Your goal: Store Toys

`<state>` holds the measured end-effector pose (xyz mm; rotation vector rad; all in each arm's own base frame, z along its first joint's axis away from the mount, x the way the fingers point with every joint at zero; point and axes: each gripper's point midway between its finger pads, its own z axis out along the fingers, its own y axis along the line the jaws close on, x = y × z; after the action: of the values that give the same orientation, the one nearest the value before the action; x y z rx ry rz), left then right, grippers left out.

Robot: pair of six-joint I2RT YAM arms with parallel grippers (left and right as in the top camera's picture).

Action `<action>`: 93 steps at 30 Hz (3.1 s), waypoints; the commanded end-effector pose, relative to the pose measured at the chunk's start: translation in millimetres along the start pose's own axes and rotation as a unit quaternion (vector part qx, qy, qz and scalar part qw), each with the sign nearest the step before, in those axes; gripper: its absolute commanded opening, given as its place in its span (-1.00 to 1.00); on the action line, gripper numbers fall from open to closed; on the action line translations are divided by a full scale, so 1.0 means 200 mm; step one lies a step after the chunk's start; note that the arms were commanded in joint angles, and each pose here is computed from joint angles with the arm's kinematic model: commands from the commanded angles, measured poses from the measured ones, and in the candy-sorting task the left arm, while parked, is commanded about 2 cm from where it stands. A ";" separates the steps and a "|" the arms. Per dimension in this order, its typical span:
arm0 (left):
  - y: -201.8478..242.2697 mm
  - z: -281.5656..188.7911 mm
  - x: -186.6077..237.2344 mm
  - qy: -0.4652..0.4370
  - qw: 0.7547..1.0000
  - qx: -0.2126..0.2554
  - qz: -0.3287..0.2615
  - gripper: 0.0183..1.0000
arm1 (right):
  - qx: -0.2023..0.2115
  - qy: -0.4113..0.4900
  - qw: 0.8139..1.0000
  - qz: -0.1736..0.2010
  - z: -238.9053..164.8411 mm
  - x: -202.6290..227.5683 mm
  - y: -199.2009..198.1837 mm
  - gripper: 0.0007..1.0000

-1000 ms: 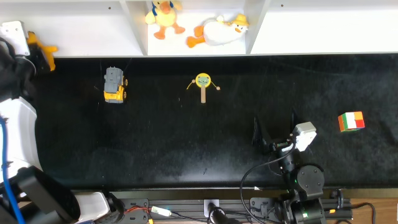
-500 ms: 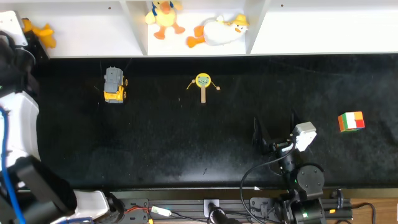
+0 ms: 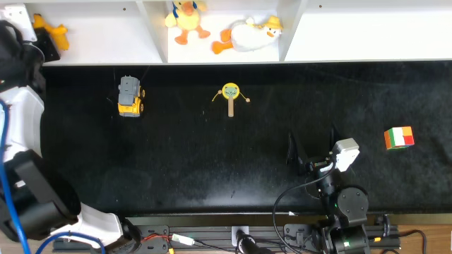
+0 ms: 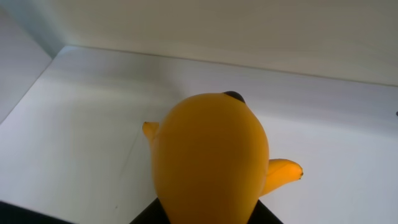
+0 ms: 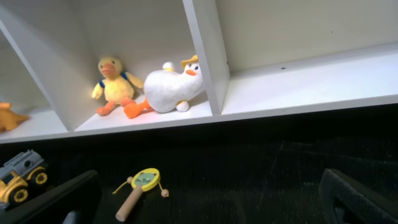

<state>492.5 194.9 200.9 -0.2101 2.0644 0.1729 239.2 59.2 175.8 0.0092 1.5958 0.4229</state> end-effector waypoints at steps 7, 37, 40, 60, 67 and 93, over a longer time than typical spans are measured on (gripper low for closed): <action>-0.06 0.06 0.00 0.003 1.000 0.018 0.015 -0.61 | -0.005 0.001 1.000 0.000 0.00 0.02 0.01 0.99; -0.05 0.03 -0.08 -0.022 0.999 0.013 0.021 1.00 | -0.005 0.001 1.000 0.000 0.00 0.02 0.01 0.99; -0.05 0.00 -0.11 -0.031 0.999 0.012 0.022 1.00 | -0.005 0.000 1.000 0.000 0.00 0.02 0.01 0.99; -0.04 -0.33 -0.10 0.028 1.000 -0.006 0.011 1.00 | -0.005 0.001 1.000 0.000 0.00 0.02 0.01 0.99; -0.06 -0.60 -0.06 0.065 0.998 -0.018 0.007 1.00 | -0.005 0.001 1.000 0.000 0.00 0.02 0.01 0.99; -0.58 -0.66 0.68 0.251 0.962 0.088 0.068 1.00 | -0.005 0.001 1.000 0.000 0.00 0.02 0.01 0.99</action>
<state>345.9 42.4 161.3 0.0328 2.5504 0.0049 239.2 59.2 176.0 0.0088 1.5950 0.4226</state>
